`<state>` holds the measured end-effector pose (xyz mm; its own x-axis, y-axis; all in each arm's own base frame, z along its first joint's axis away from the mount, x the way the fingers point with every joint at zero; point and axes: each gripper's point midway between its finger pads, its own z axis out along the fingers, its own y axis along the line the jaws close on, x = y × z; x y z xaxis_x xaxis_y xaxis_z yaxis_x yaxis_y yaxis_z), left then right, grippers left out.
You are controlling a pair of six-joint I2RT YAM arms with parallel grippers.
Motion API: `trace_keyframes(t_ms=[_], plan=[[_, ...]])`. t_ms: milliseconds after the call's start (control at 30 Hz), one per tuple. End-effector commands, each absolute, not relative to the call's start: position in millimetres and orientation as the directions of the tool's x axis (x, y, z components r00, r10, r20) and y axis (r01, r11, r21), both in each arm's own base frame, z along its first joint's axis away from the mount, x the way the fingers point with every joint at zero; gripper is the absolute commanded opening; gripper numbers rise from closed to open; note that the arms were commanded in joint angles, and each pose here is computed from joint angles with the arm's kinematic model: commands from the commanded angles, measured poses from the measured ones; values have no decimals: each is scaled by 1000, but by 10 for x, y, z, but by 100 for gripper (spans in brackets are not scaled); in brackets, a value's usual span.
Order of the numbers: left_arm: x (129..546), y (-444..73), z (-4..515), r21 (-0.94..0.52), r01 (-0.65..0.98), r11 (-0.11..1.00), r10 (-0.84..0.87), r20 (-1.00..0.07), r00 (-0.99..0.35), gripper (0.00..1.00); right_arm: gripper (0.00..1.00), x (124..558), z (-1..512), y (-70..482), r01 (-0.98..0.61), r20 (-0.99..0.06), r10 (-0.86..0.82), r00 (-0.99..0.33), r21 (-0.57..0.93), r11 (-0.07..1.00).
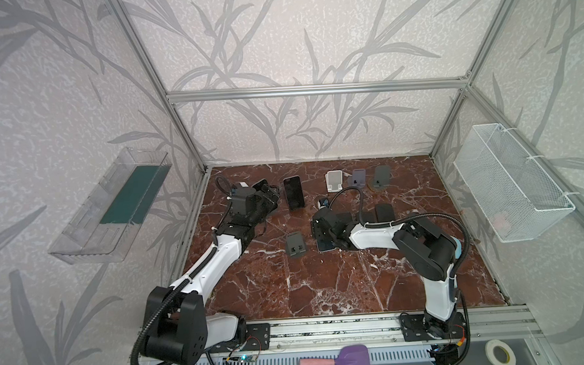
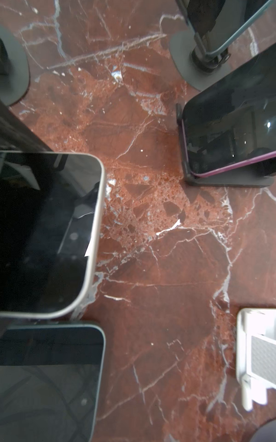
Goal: Remove the phone from the phone stand
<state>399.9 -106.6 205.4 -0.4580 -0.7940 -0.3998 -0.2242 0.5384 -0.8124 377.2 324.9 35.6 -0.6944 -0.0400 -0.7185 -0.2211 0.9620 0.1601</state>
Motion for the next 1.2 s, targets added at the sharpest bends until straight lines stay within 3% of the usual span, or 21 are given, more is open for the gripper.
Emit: trace_keyframes(t_ms=[0, 1167], plan=[[4066, -1094, 2222, -824, -190, 534, -795, -413, -444, 91, 73, 3834, 333, 3239, -197, -718, -29, -696, 152, 969], [4041, -1058, 2262, -825, -186, 534, -801, -422, -426, 90, 76, 3840, 350, 3144, -121, -698, 11, -716, 140, 983]])
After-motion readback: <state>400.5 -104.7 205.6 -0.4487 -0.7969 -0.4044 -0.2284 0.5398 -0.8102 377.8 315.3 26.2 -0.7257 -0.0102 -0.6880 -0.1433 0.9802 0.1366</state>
